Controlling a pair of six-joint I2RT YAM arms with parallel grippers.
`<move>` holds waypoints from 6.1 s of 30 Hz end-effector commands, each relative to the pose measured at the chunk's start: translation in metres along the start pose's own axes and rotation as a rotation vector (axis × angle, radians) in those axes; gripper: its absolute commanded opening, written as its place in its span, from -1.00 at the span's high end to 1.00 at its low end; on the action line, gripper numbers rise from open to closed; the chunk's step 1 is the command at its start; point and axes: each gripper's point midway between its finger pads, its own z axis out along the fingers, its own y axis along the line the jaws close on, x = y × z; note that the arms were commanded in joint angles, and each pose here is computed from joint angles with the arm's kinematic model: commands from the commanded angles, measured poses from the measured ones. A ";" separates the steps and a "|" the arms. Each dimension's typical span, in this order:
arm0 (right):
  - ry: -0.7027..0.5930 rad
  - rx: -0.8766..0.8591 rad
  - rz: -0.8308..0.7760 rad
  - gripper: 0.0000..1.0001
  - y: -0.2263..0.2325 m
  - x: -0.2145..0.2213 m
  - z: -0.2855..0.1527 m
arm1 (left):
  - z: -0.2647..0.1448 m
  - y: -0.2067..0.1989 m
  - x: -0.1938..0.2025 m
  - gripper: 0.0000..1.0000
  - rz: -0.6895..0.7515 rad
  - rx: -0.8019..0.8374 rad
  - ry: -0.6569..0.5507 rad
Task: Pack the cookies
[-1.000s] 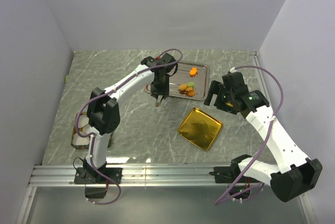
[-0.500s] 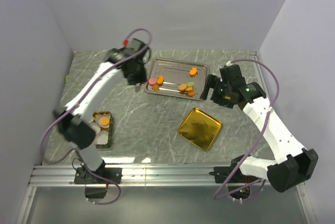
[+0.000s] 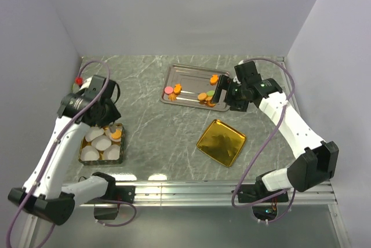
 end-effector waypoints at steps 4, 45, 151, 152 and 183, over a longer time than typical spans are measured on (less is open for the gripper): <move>-0.008 -0.112 -0.040 -0.99 0.034 -0.003 -0.004 | -0.003 0.044 0.024 0.22 -0.150 -0.053 0.014; 0.049 -0.094 -0.098 -1.00 0.036 0.017 0.004 | 0.012 0.078 -0.012 -0.29 -0.181 -0.152 -0.085; -0.170 0.137 -0.021 -1.00 -0.034 0.024 -0.067 | 0.110 -0.251 0.008 0.40 0.482 0.299 0.073; -0.172 0.133 -0.024 -1.00 -0.030 0.020 -0.067 | 0.104 -0.250 0.003 0.40 0.473 0.301 0.060; 0.092 -0.117 -0.195 -1.00 0.085 0.017 0.021 | -0.049 0.023 0.034 0.32 -0.135 0.195 -0.012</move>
